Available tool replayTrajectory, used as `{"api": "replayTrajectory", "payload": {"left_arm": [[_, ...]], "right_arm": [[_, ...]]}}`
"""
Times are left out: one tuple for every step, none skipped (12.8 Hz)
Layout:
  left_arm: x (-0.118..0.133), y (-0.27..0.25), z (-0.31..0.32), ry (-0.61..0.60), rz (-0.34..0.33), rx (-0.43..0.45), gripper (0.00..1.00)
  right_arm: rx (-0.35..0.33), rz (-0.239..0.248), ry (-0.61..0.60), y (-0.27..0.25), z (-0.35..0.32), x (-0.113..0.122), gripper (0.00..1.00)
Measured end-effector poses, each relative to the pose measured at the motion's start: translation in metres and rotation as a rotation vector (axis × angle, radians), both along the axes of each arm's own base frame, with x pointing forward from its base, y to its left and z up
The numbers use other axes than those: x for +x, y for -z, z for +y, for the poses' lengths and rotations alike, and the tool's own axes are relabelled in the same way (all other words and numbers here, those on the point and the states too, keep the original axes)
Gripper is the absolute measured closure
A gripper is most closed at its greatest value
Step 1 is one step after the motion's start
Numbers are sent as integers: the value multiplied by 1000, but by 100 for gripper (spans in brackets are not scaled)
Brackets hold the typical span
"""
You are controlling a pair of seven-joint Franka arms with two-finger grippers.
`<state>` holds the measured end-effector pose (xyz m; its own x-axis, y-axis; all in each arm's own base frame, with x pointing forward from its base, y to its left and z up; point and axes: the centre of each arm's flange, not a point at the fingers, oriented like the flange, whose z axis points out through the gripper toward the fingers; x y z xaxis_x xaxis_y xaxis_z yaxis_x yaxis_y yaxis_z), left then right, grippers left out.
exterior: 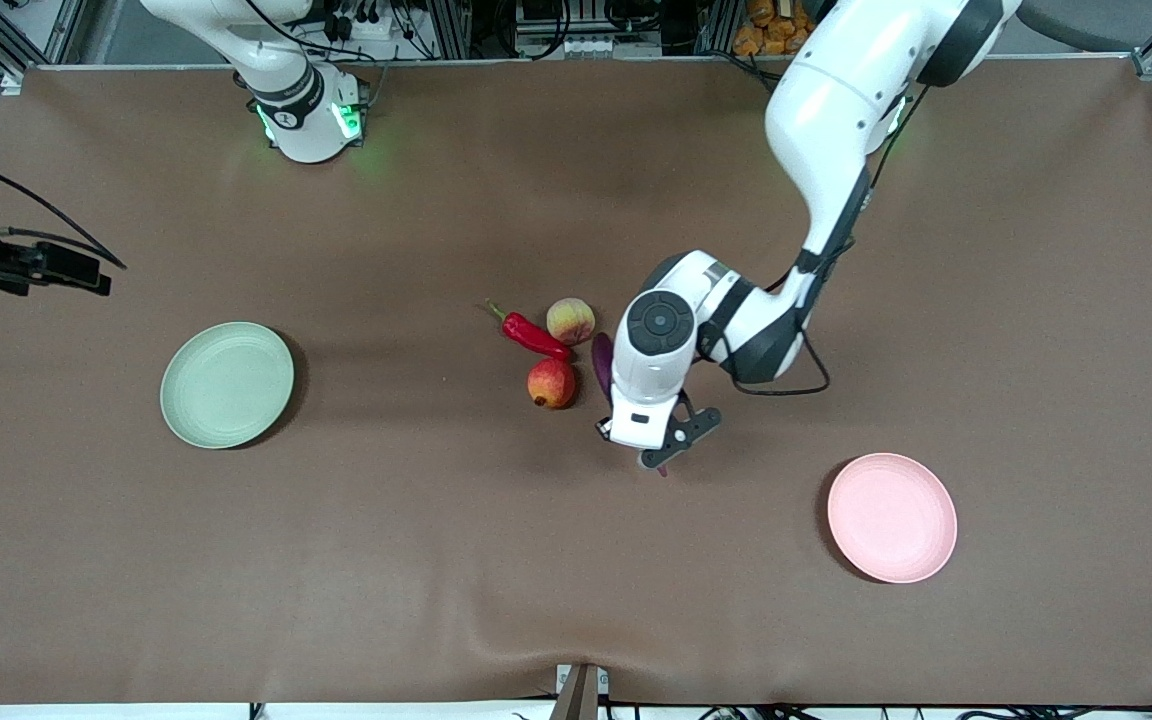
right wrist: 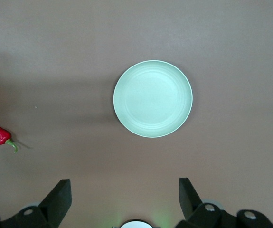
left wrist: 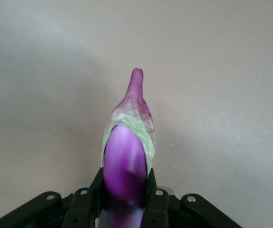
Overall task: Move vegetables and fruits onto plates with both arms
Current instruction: 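Grasp the eggplant with the left gripper and lift it, then carry the eggplant to the pink plate while the right gripper grasps the pomegranate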
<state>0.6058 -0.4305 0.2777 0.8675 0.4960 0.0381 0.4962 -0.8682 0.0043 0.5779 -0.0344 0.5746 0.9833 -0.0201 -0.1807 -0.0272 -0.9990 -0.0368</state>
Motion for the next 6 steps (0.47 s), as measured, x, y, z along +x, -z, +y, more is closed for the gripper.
{"api": "replayTrajectory", "payload": {"left_arm": [[4,-22,13,33,13,21,66],[8,-44,28,58,21,35,66],[12,-65,44,84,34,49,66],[14,-85,60,118,54,65,66],[13,-103,75,161,82,82,66],[11,-118,86,199,107,96,66]], "right_arm": [[0,4,12,5,4,3,0],[-1,8,61,8,15,6,0],[-1,19,143,12,34,8,0],[-1,31,229,18,61,11,0],[13,35,301,25,88,16,0],[37,37,356,32,110,21,0]]}}
